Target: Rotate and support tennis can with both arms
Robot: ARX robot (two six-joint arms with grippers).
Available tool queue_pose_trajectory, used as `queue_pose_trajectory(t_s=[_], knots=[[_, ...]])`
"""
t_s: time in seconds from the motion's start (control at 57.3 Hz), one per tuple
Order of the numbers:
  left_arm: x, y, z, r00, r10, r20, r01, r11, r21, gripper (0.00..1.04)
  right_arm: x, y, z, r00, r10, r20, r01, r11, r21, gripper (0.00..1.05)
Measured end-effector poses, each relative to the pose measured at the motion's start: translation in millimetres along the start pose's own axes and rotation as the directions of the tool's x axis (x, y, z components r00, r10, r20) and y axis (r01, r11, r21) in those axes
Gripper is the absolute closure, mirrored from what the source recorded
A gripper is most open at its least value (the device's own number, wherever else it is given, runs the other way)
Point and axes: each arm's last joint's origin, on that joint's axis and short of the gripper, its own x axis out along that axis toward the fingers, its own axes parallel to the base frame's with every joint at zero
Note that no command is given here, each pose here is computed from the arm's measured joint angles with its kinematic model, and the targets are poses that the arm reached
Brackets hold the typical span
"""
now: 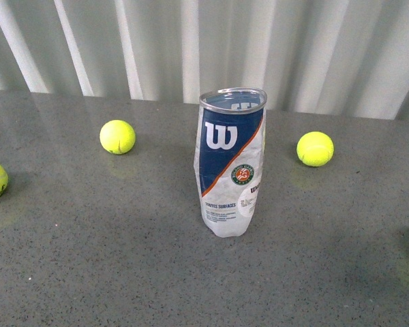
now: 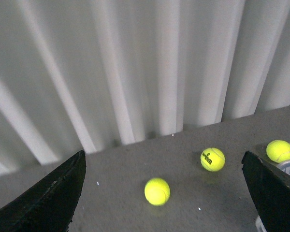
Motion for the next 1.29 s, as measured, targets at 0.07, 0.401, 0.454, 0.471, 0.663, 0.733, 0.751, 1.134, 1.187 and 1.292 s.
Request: queue_pose_trajectory(t_s=[0.07, 0.401, 0.454, 0.471, 0.663, 0.733, 0.751, 1.134, 1.187, 1.292], knots=[[-20.1, 13.0, -22.2, 0.998, 0.058, -0.033, -0.061, 0.994, -0.095, 0.08, 0.0, 0.0, 0.0, 1.0, 0.0, 0.0, 0.0, 1.0, 0.0, 0.07], [-73.6, -19.9, -109.7, 0.956, 0.291, 0.046, -0.282, 0.949, -0.137, 0.65, 0.0, 0.0, 0.0, 1.0, -0.001, 0.0, 0.001, 1.0, 0.0, 0.07], [-74.7, -31.3, -115.0, 0.96, 0.277, 0.049, -0.268, 0.953, -0.139, 0.75, 0.0, 0.0, 0.0, 1.0, 0.0, 0.0, 0.0, 1.0, 0.0, 0.07], [-75.0, -33.0, -115.9, 0.96, 0.276, 0.049, -0.267, 0.954, -0.139, 0.77, 0.0, 0.0, 0.0, 1.0, 0.0, 0.0, 0.0, 1.0, 0.0, 0.07], [-81.1, -58.1, -128.5, 0.958, 0.283, 0.053, -0.273, 0.951, -0.145, 1.01, 0.0, 0.0, 0.0, 1.0, 0.0, 0.0, 0.0, 1.0, 0.0, 0.07], [-83.1, -64.7, -133.1, 0.957, 0.286, 0.05, -0.277, 0.95, -0.145, 1.01, 0.0, 0.0, 0.0, 1.0, 0.0, 0.0, 0.0, 1.0, 0.0, 0.07], [-83.6, -66.6, -134.1, 0.958, 0.283, 0.05, -0.273, 0.951, -0.145, 1.01, 0.0, 0.0, 0.0, 1.0, 0.0, 0.0, 0.0, 1.0, 0.0, 0.07], [-93.0, -88.9, -147.1, 0.96, 0.275, 0.055, -0.265, 0.954, -0.143, 1.01, 0.0, 0.0, 0.0, 1.0, 0.0, 0.0, 0.0, 1.0, 0.0, 0.07], [-93.5, -93.2, -147.9, 0.956, 0.288, 0.053, -0.278, 0.95, -0.144, 1.01, 0.0, 0.0, 0.0, 1.0, 0.0, 0.0, 0.0, 1.0, 0.0, 0.07], [-94.5, -100.4, -150.0, 0.957, 0.284, 0.053, -0.274, 0.951, -0.143, 1.01, 0.0, 0.0, 0.0, 1.0, 0.0, 0.0, 0.0, 1.0, 0.0, 0.07]])
